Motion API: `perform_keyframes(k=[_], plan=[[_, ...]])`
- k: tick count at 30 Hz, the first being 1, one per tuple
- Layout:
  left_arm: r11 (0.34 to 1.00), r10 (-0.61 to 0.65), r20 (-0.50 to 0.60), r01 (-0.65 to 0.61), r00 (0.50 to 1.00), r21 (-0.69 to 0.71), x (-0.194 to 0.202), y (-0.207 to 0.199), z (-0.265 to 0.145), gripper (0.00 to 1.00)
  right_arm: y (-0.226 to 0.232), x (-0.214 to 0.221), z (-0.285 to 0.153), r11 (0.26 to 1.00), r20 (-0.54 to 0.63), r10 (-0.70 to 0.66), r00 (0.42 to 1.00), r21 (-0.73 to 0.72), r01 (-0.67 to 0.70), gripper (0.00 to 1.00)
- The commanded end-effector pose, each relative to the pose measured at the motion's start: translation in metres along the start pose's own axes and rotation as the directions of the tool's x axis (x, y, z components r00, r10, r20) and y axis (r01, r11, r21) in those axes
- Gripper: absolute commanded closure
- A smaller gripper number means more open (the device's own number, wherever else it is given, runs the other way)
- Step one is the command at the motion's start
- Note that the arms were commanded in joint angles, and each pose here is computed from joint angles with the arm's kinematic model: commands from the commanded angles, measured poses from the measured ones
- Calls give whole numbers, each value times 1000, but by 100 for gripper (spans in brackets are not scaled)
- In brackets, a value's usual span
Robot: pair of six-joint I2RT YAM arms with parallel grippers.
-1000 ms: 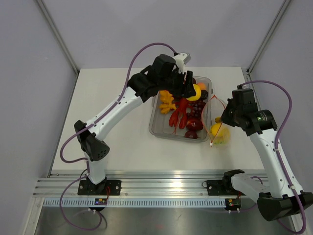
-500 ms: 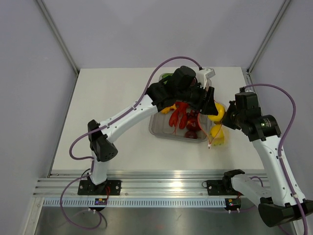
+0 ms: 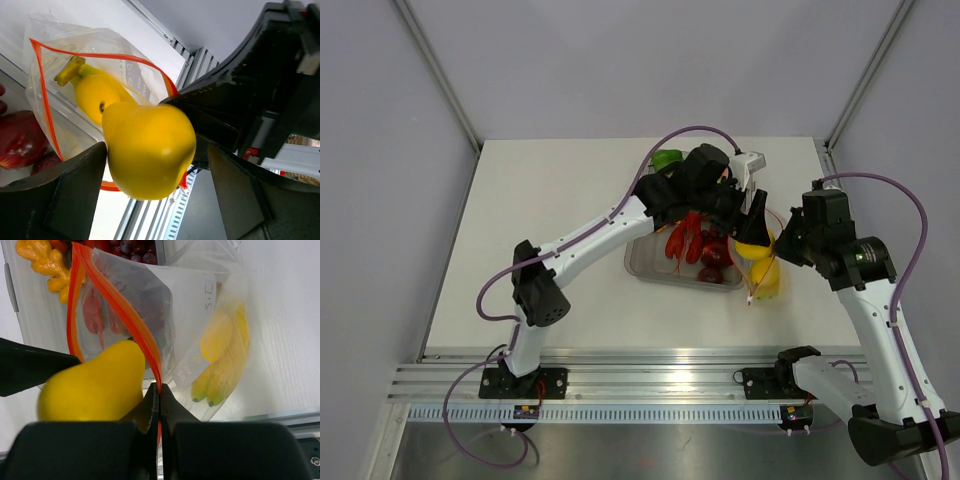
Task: Place the food in the zip-top bag and seal the zipper
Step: Place the fake fruit in the zipper food storage bag, then pick up the fake fruit from the bin.
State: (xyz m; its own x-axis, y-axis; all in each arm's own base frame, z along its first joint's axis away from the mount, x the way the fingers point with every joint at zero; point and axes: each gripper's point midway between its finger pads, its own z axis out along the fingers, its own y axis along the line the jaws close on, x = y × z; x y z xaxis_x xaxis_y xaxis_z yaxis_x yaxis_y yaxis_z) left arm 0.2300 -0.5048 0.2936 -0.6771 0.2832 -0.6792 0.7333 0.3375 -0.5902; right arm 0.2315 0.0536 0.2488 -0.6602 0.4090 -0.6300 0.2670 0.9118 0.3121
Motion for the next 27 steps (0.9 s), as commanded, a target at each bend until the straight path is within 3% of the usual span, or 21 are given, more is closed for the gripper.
perform_keyframes(k=[1, 6, 13, 17, 20, 27], plan=[[997, 57, 32, -58, 998, 52, -18, -24, -11, 15, 8, -13, -9, 999, 59, 11, 998, -41, -8, 100], [995, 88, 82, -92, 993, 49, -31, -39, -38, 18, 7, -12, -8, 999, 62, 12, 998, -38, -10, 100], [998, 61, 108, -61, 992, -4, -29, -19, -61, 44, 7, -14, -9, 999, 68, 13, 998, -36, -10, 100], [996, 45, 115, -35, 992, -83, -18, 5, -66, 42, 6, -14, -10, 999, 73, 8, 997, -32, -5, 100], [988, 11, 99, 4, 995, -153, -7, 27, -62, 22, 5, -14, -9, 1000, 70, 7, 998, -28, -5, 100], [991, -103, 5, 103, 995, -91, 23, 37, -28, 23, 8, -13, -5, 999, 60, 10, 998, -32, -8, 100]])
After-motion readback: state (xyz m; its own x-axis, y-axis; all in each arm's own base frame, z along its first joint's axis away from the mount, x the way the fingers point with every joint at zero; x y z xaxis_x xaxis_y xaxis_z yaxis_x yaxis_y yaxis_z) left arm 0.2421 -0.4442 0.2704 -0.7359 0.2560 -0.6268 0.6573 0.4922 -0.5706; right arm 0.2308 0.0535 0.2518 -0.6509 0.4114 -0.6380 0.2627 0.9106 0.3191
